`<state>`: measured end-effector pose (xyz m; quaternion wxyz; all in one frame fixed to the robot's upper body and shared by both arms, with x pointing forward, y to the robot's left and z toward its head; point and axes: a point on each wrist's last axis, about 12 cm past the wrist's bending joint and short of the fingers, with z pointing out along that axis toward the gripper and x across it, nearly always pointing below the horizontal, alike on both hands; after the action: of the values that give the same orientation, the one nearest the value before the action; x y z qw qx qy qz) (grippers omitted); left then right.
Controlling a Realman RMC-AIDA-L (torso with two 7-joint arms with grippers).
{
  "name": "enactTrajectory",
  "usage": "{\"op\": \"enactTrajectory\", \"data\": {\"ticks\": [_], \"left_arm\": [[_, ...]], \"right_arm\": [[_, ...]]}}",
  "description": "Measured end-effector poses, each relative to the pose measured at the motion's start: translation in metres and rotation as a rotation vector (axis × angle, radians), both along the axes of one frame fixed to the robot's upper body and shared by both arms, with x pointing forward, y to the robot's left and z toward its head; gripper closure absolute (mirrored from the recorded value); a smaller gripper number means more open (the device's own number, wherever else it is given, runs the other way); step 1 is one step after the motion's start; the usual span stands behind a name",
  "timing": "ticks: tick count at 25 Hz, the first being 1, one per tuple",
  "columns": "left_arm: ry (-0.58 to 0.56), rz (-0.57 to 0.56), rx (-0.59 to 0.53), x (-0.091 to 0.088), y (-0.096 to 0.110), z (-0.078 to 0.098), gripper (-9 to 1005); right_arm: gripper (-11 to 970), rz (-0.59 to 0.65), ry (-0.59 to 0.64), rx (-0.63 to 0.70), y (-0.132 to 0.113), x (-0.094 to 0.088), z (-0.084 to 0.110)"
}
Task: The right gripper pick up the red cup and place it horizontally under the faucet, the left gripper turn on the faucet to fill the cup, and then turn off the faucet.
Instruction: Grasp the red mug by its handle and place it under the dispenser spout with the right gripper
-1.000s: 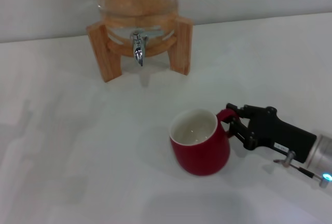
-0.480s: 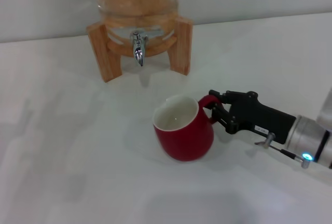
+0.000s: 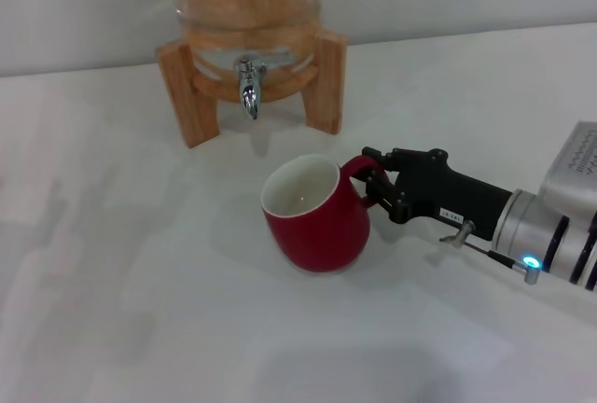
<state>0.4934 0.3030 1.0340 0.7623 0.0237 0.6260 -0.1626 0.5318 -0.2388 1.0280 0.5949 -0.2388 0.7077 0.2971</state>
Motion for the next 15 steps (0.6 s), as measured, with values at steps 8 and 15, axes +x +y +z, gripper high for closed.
{"op": "enactTrajectory", "data": {"ticks": [8,15], "left_arm": [[0.006,-0.029,0.0,-0.001,-0.004,-0.001,149],[0.006,-0.033,-0.003,-0.001,-0.006,-0.001,149]], "right_arm": [[777,-0.011,0.002,-0.016,0.007,0.01,0.003],[777,-0.013,0.008,-0.019,0.012,0.02,0.008]]}}
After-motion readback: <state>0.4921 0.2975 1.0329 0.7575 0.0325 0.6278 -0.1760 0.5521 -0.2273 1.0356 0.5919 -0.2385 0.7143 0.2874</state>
